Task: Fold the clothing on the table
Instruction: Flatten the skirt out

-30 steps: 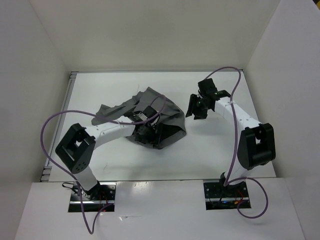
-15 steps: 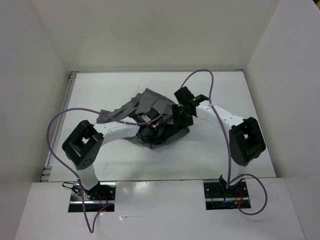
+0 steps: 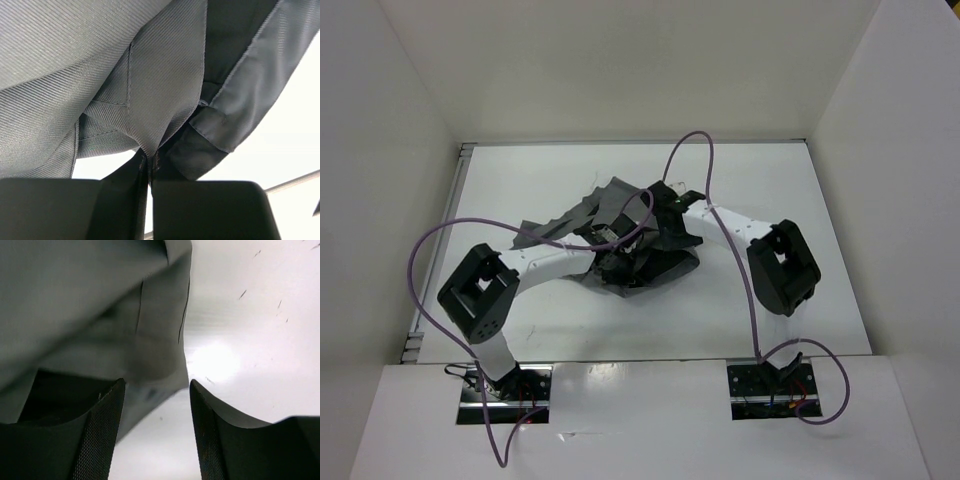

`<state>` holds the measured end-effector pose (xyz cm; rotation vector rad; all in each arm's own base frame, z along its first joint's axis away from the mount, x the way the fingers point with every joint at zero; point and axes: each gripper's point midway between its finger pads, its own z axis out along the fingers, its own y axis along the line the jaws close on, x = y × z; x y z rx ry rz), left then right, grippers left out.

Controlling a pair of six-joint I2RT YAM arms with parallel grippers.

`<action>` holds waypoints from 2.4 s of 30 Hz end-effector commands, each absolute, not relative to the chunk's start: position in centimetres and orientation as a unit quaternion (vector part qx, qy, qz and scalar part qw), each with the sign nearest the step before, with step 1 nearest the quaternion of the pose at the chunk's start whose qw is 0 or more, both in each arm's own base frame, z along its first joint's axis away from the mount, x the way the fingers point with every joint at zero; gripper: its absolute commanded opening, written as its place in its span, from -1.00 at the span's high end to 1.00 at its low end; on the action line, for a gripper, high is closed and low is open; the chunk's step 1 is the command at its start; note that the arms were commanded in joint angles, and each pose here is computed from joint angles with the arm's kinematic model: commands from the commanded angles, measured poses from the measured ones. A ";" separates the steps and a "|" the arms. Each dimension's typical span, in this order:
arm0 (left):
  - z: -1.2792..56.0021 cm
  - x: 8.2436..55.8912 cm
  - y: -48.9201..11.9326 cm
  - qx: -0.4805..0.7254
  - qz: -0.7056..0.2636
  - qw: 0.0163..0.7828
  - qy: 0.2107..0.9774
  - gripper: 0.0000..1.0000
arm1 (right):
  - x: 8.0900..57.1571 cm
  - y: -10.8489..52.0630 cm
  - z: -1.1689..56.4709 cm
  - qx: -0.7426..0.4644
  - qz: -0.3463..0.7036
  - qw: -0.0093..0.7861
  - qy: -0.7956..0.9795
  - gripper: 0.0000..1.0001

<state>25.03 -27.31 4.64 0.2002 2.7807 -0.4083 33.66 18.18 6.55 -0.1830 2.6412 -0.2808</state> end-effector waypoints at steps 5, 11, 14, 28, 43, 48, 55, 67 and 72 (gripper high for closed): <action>9.1 24.1 -27.7 0.069 -0.188 0.179 0.963 0.95 | 37.6 18.6 5.9 -0.057 -0.150 0.282 0.946 -0.21; 10.9 24.1 -27.0 0.068 -0.191 0.194 0.960 0.93 | 38.5 18.5 4.8 -0.050 -0.128 0.263 0.955 0.10; 10.9 24.1 -25.9 0.061 -0.189 0.191 0.961 0.93 | 38.4 18.5 4.2 -0.048 -0.095 0.249 0.963 0.77; 13.3 25.6 -18.5 0.010 -0.088 0.245 0.966 0.93 | 39.6 4.9 11.2 0.213 -0.076 0.279 0.933 0.98; 12.9 25.8 -15.8 0.014 -0.042 0.241 0.969 0.79 | 35.2 7.1 18.4 0.161 0.053 0.333 0.928 0.15; 12.4 25.7 -17.6 0.035 -0.084 0.225 0.970 0.77 | 32.8 17.1 17.9 -0.016 0.147 0.297 0.943 0.03; 11.9 25.4 -18.0 0.033 -0.091 0.216 0.972 0.74 | 29.4 27.5 14.0 -0.151 0.209 0.219 0.941 -0.05; 11.1 25.2 -17.4 0.014 -0.086 0.212 0.973 0.72 | 29.1 31.5 7.2 -0.213 0.188 0.167 0.944 -0.13; 11.1 25.2 -17.4 0.010 -0.087 0.212 0.973 0.72 | 32.0 30.9 6.6 -0.190 0.134 0.202 0.951 0.99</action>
